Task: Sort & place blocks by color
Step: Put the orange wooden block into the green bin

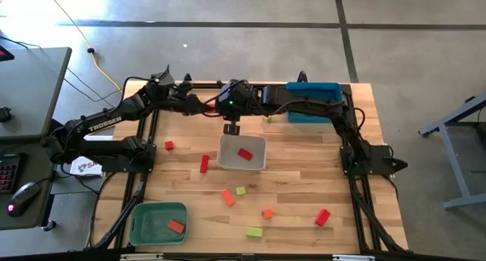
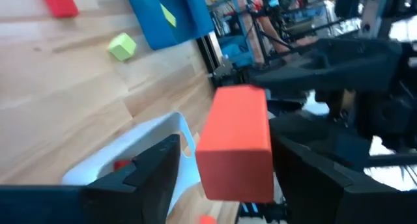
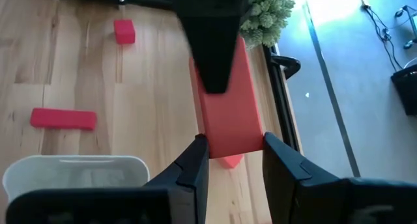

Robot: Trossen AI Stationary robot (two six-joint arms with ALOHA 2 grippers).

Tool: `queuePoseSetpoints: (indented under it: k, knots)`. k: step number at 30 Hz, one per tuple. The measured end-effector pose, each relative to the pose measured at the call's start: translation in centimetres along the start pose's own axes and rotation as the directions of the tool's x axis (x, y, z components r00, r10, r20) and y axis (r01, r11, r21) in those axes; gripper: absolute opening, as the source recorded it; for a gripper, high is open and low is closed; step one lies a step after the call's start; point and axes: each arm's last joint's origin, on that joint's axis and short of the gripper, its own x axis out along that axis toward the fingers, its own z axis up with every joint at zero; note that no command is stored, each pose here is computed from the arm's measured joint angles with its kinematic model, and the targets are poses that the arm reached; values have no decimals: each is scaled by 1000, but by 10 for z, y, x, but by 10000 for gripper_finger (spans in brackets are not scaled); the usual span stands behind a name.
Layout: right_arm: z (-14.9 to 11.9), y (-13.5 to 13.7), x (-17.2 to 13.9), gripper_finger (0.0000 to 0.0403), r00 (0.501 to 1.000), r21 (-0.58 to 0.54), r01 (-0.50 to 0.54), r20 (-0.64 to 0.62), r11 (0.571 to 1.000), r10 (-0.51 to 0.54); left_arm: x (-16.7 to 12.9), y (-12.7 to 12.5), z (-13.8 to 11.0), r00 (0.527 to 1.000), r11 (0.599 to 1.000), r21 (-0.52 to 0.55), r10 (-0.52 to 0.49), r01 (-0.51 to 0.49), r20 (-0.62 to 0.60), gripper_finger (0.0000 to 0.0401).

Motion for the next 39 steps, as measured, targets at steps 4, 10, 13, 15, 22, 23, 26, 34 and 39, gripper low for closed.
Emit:
queuePoseSetpoints:
  k: [4, 10, 13, 15, 22, 23, 26, 34, 39]
  knots:
    - [0, 0, 0, 82, 1000, 8, 1, 3, 1000, -1, 0, -1, 0, 1000, 999, 34, -16, 17, -13, 182]
    - [0, 5, -1, 81, 1000, 14, 4, -8, 1000, -4, 0, -1, 0, 1000, 997, 80, -19, 20, -10, 113]
    - [1, 9, -3, 91, 1000, 11, 7, -12, 1000, -7, 0, -1, 0, 1000, 993, 113, -21, 22, -15, 112]
    - [1, 13, -4, 101, 1000, 18, 11, -17, 1000, -11, 1, -2, -2, 999, 991, 129, -26, 30, -29, 112]
    - [1, 29, -8, 123, 999, 89, -26, -40, 996, 29, 2, -10, -16, 995, 981, 187, -33, 50, -93, 112]
    - [1, 32, -9, 125, 998, 111, -31, -43, 993, 36, 1, -11, -19, 994, 979, 197, -29, 50, -104, 112]
    - [2, 43, -13, 128, 997, 163, -55, -49, 985, 64, -3, -15, -29, 990, 973, 227, -12, 43, -137, 112]
    - [1, 71, -22, 129, 992, 217, -78, -85, 973, 98, -19, -27, -62, 971, 959, 278, 21, 47, -236, 111]
    - [-2, 79, -26, 130, 987, 276, -76, -116, 958, 111, -31, -31, -85, 951, 955, 294, 64, 29, -303, 111]
